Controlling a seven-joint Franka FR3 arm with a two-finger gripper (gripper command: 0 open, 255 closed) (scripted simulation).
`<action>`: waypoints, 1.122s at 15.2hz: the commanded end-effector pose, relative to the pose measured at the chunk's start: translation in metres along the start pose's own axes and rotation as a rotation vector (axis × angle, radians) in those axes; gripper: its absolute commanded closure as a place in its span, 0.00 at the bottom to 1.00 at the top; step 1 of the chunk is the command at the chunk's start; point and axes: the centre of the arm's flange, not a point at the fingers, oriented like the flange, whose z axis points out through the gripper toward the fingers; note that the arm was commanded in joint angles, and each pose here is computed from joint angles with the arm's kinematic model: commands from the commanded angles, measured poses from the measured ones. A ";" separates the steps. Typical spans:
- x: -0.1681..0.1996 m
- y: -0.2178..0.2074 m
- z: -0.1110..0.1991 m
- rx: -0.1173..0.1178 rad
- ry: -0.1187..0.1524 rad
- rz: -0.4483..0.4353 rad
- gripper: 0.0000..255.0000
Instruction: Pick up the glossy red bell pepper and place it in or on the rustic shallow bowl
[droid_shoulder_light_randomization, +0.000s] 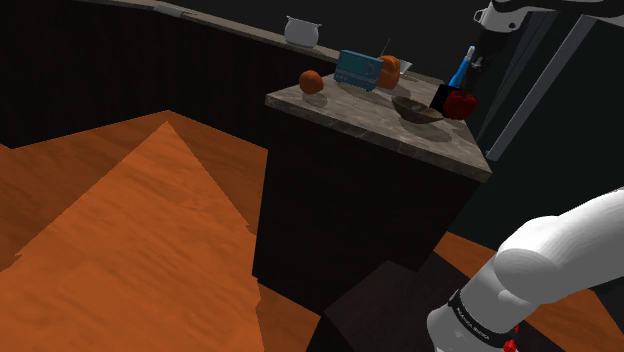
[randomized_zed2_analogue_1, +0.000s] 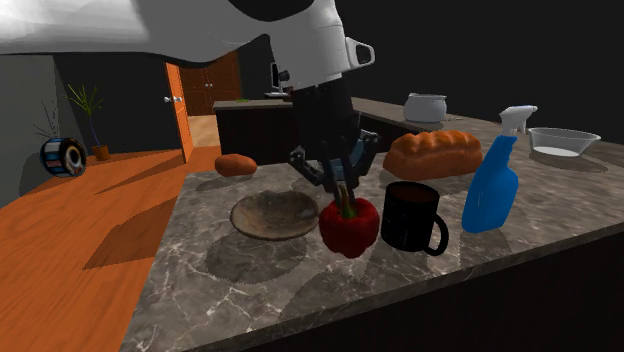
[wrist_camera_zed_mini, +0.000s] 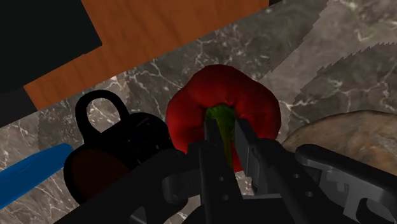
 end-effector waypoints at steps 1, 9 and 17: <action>0.000 0.002 -0.010 0.000 0.000 0.000 1.00; 0.000 0.013 -0.051 0.000 0.000 0.000 1.00; 0.000 0.023 -0.088 0.000 0.000 0.000 1.00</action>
